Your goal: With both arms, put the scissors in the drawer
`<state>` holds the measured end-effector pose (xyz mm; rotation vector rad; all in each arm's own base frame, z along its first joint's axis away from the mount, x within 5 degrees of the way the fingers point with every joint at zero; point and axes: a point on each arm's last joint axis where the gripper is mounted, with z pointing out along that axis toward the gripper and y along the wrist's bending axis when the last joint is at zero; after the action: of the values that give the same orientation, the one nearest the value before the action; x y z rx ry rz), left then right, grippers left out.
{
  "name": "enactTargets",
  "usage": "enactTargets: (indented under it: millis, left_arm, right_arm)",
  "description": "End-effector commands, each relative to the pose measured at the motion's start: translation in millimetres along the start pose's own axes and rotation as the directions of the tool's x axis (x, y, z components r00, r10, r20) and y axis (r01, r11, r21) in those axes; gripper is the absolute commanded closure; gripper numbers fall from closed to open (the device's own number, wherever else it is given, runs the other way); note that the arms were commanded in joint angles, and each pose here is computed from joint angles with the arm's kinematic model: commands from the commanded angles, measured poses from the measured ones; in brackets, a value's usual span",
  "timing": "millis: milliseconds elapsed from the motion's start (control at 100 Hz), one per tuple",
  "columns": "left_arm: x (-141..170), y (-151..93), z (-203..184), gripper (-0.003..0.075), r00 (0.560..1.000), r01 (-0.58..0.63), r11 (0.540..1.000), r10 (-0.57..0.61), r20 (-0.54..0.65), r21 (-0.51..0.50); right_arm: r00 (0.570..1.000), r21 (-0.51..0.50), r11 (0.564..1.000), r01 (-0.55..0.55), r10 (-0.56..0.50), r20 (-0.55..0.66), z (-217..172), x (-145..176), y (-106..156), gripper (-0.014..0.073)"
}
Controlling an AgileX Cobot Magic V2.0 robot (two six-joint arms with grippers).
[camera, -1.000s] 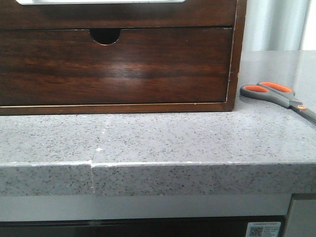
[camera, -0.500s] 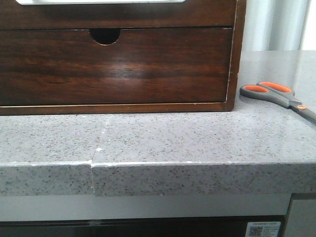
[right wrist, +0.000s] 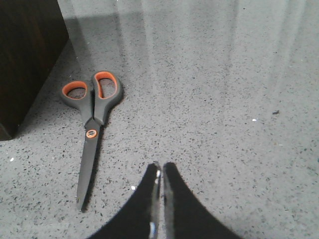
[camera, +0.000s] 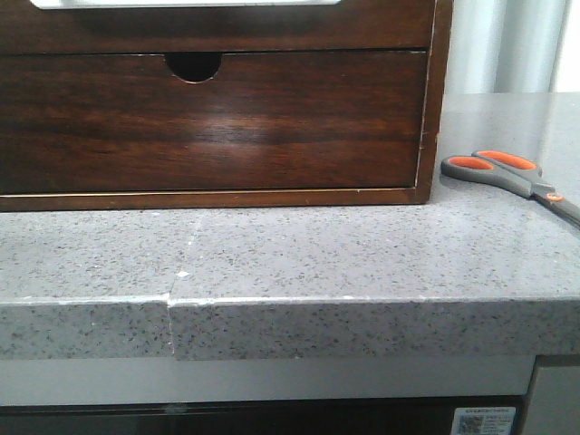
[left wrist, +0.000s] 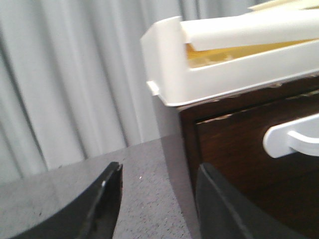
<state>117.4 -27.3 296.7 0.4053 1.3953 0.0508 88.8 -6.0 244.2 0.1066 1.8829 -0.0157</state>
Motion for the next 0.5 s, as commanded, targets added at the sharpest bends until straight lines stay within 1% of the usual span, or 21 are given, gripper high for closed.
enactTargets:
  millis: [0,100,220,250,340,390,490]
  left_arm:
    - [-20,-9,7,0.0387,0.983,-0.113,0.990,0.098,0.157,0.087]
    - [-19,-23,14,0.0387,0.966,-0.212,0.958,0.174,0.193,0.194]
    - [-18,-37,25,0.0387,0.945,-0.309,0.904,0.255,0.207,0.295]
    - [-20,-39,28,0.0387,0.934,-0.343,0.886,0.285,0.218,0.313]
    - [-24,-46,38,0.0387,0.893,-0.442,0.826,0.369,0.258,0.348]
    - [-26,-48,43,0.0387,0.876,-0.476,0.803,0.398,0.273,0.359]
    - [-29,-50,54,0.0387,0.858,-0.510,0.780,0.429,0.283,0.363]
  right_arm:
    - [0.996,-0.002,1.000,0.009,-0.009,0.088,-1,-17,1,0.0636]
    - [0.996,-0.002,1.000,0.009,-0.009,0.088,-1,-17,1,0.0636]
    - [0.996,-0.002,1.000,0.009,-0.009,0.088,-1,-17,1,0.0636]
    - [0.996,-0.002,1.000,0.009,-0.009,0.088,-1,-17,1,0.0636]
    - [0.996,-0.002,1.000,0.009,-0.009,0.088,-1,-17,1,0.0636]
    - [0.996,-0.002,1.000,0.009,-0.009,0.088,-1,-17,1,0.0636]
    - [0.996,-0.002,1.000,0.009,-0.009,0.088,-1,-17,1,0.0636]
